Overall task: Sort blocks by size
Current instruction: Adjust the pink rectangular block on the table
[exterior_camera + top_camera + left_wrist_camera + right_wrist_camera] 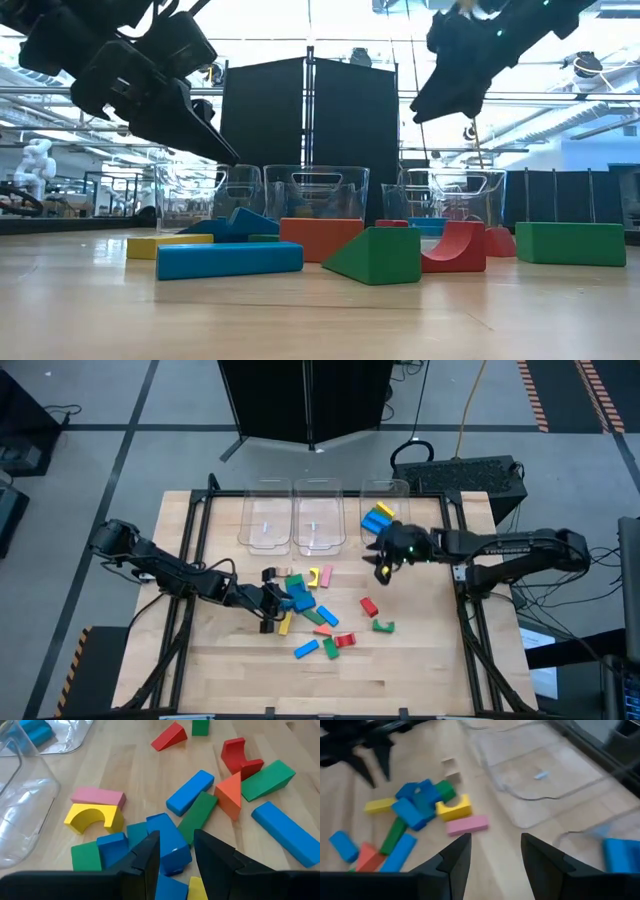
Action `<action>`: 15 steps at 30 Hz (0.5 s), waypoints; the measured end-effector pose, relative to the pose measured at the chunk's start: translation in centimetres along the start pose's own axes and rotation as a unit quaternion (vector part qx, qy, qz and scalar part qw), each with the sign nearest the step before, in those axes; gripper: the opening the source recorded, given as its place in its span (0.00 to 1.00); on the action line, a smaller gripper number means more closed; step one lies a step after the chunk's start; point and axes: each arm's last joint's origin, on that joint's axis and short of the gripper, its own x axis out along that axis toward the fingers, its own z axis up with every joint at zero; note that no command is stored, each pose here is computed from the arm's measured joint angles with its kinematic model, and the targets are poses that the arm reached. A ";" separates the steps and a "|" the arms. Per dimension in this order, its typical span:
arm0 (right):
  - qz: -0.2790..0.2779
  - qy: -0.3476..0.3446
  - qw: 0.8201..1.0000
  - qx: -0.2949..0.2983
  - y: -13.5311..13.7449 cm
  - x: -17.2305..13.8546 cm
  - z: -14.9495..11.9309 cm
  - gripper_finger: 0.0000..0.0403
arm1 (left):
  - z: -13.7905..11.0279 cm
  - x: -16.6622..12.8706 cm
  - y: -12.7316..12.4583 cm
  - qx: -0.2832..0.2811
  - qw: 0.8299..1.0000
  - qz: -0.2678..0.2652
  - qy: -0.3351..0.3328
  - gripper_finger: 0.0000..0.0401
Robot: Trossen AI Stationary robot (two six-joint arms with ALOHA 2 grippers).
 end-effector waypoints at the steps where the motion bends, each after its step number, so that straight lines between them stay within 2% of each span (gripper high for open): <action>1: 0.005 -0.003 1.000 -0.008 0.5 -0.1 -0.1 0.40 | 0.0 0.0 0.0 0.000 1.000 0.000 0.000 0.31; 9: 0.060 -0.018 0.997 -0.056 3.8 -0.1 -0.7 0.40 | 0.0 0.0 0.0 -0.002 1.000 0.008 -0.002 0.31; 15: 0.068 -0.024 0.995 -0.075 5.1 0.6 -1.1 0.40 | 0.1 0.0 0.2 -0.005 1.000 0.027 -0.006 0.31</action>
